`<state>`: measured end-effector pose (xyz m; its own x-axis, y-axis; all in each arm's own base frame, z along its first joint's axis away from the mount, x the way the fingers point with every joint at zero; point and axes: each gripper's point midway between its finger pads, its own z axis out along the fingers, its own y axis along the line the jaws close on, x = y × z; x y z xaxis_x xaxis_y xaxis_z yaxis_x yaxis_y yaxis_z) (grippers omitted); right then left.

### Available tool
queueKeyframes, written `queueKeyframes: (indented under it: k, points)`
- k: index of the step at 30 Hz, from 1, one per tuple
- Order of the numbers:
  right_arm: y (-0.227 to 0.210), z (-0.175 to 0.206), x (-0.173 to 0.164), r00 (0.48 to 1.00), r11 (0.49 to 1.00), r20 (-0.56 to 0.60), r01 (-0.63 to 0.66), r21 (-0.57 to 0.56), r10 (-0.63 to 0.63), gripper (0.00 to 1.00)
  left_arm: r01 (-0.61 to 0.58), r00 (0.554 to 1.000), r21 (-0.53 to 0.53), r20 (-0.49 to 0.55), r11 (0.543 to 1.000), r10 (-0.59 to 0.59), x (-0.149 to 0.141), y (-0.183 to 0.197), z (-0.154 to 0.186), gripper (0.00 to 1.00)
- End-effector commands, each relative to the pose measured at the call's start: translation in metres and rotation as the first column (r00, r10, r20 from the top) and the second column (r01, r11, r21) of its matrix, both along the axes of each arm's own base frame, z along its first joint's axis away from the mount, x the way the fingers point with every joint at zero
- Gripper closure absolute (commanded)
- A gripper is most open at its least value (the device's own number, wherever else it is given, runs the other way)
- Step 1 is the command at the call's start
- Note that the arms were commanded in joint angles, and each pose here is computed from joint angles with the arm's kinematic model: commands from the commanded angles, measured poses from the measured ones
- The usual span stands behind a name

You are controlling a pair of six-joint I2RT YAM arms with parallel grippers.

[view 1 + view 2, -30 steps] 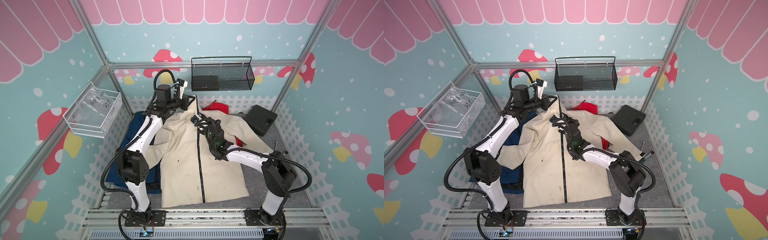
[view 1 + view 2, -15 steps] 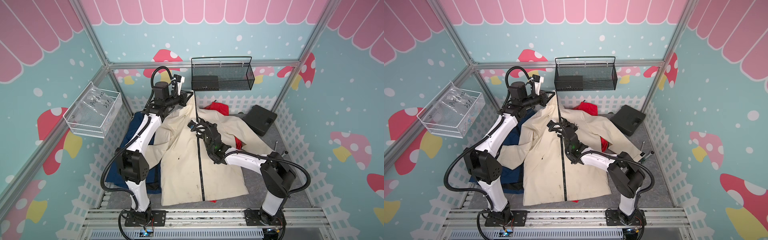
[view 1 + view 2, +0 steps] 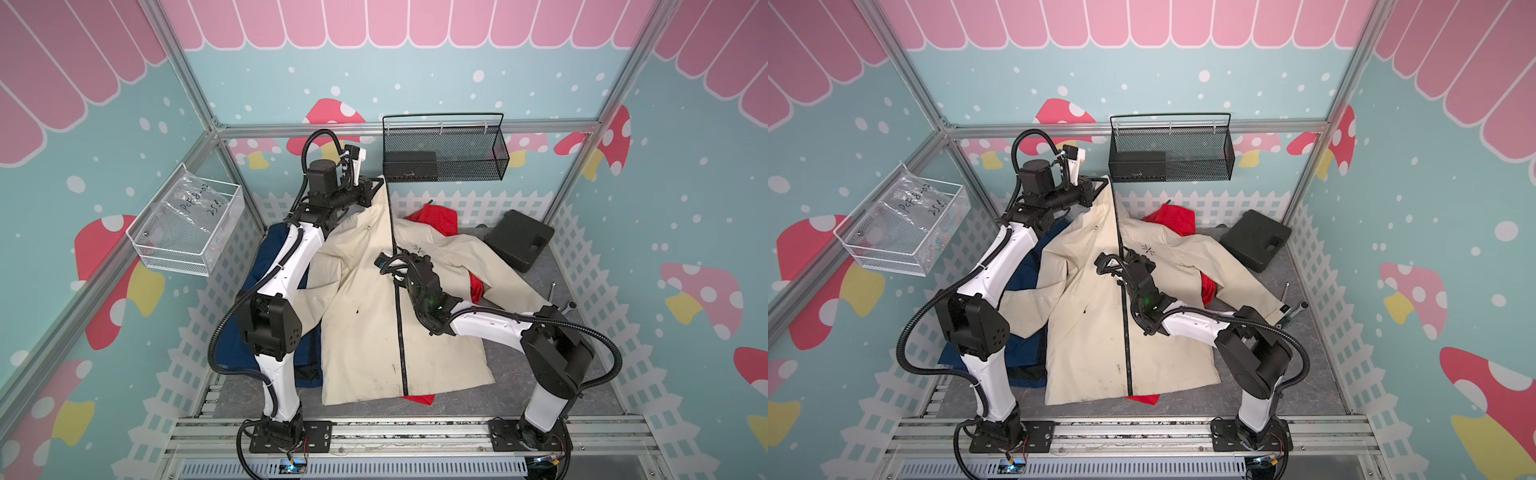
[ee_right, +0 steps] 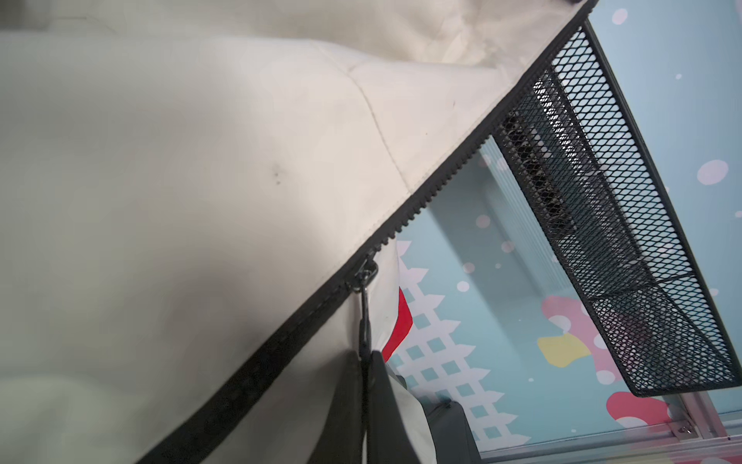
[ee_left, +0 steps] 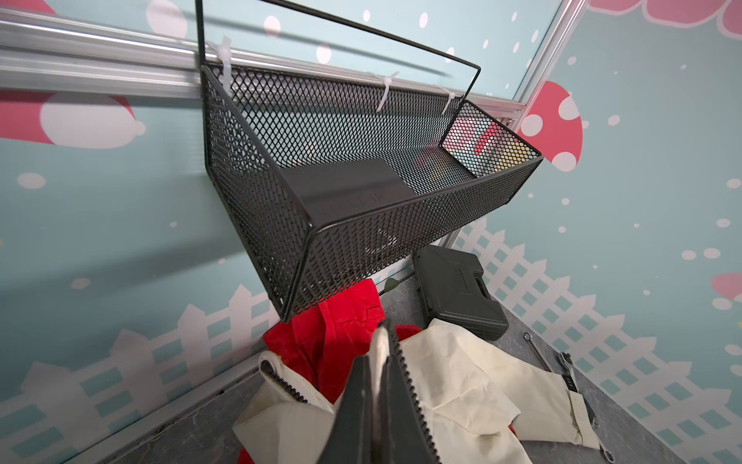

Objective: Unzip the jacket
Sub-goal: Unzip the zipper on the jacket.

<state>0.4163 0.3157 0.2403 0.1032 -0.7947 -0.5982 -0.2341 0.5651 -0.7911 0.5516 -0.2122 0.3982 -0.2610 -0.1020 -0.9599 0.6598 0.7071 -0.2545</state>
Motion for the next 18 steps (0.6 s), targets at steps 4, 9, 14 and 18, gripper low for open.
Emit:
queueKeyframes:
  k: [4,9,14,18]
  points:
    - [0.015,-0.021,-0.019,0.988,0.994,-0.118,-0.103,-0.033,0.098,1.00,-0.077,0.984,-0.044,0.157,0.996,0.083,0.011,0.017,0.052,1.00]
    - [0.021,-0.037,-0.024,0.973,0.986,-0.186,-0.150,-0.068,0.135,1.00,-0.090,0.981,-0.052,0.167,0.995,0.098,0.017,0.020,0.060,1.00]
    - [0.020,-0.050,-0.030,0.960,0.983,-0.240,-0.168,-0.079,0.145,1.00,-0.105,0.977,-0.058,0.178,0.993,0.114,0.026,0.021,0.066,1.00]
    - [0.017,-0.055,-0.034,0.953,0.981,-0.265,-0.173,-0.089,0.144,1.00,-0.114,0.973,-0.072,0.192,0.991,0.126,0.031,0.021,0.072,1.00]
